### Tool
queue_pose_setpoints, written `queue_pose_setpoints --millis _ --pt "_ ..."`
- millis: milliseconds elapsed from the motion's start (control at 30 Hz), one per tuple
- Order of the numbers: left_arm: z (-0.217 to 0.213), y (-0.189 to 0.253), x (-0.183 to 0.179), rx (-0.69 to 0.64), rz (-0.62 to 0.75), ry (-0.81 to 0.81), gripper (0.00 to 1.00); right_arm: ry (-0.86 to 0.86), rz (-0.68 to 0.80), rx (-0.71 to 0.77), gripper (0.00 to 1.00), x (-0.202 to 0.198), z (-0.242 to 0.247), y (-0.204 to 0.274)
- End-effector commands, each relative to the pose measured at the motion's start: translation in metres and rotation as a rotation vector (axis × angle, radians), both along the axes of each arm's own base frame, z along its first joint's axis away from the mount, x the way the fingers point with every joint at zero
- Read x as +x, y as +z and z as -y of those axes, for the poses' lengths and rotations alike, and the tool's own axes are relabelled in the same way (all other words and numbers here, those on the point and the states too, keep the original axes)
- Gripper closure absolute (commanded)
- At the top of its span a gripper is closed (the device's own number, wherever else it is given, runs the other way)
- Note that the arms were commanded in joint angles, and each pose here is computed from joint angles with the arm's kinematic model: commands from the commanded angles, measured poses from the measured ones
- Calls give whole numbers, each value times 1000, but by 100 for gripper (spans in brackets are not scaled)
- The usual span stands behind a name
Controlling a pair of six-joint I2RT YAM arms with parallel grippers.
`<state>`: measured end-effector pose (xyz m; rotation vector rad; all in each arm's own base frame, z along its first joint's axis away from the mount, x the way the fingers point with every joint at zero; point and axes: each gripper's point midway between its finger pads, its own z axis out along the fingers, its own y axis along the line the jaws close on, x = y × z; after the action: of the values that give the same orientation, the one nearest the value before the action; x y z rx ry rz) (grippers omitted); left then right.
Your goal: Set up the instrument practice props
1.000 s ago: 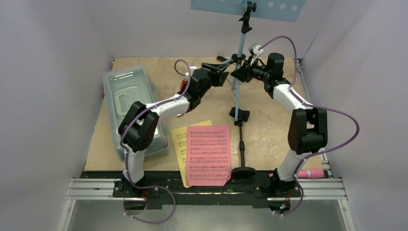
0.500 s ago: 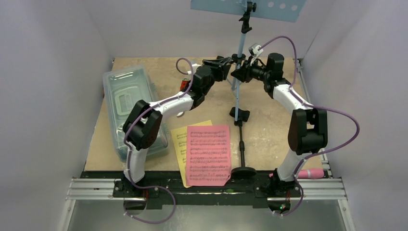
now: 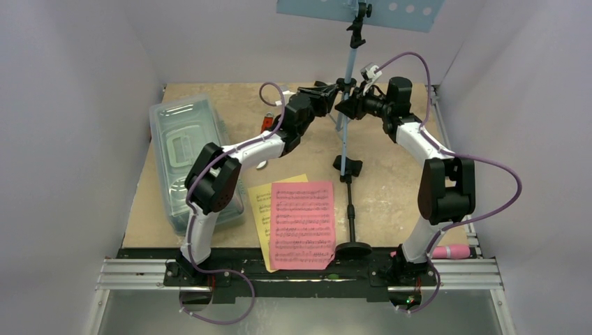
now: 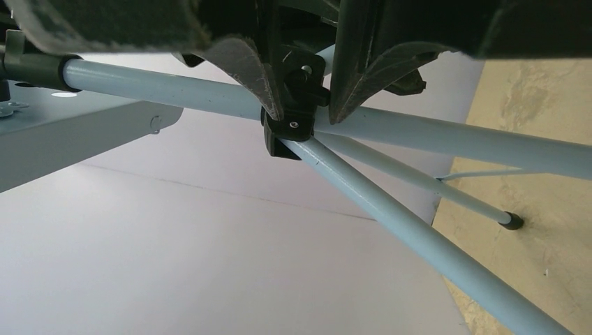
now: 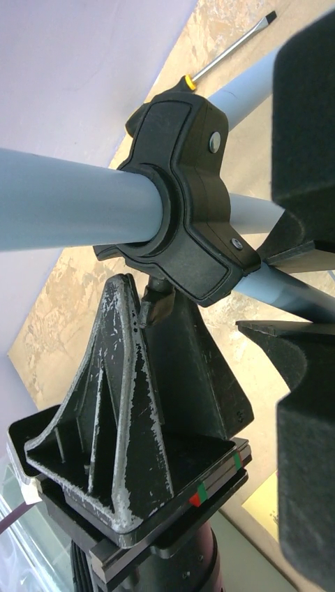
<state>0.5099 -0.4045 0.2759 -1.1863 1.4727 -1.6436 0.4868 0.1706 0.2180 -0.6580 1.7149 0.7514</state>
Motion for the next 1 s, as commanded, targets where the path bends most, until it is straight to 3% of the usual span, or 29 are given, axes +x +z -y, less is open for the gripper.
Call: queue_pose_setpoints --millis 0,133,233,367,667,733,800,867,967 --pt "3 31 -1 -28 97 -2 73 -14 61 -164 100 6 13 -35" --pt "2 40 -4 11 180 3 81 -22 55 -171 100 8 15 -37" --pt "0 49 -8 128 259 12 88 -25 48 -174 100 8 15 -40" --pt "-4 55 -14 365 377 46 90 -25 47 -178 100 9 15 -41" --pt "22 52 -35 1113 691 62 96 -23 38 -189 100 9 13 -45" --pt "26 50 -41 1191 726 52 98 -23 36 -191 100 9 13 -46" --pt "24 56 -47 1154 706 36 98 -21 35 -193 100 8 12 -47" --pt "19 63 -52 1100 650 22 89 -23 33 -195 100 9 13 -47" --pt "9 71 -58 1007 539 21 62 -19 32 -196 100 9 11 -47"
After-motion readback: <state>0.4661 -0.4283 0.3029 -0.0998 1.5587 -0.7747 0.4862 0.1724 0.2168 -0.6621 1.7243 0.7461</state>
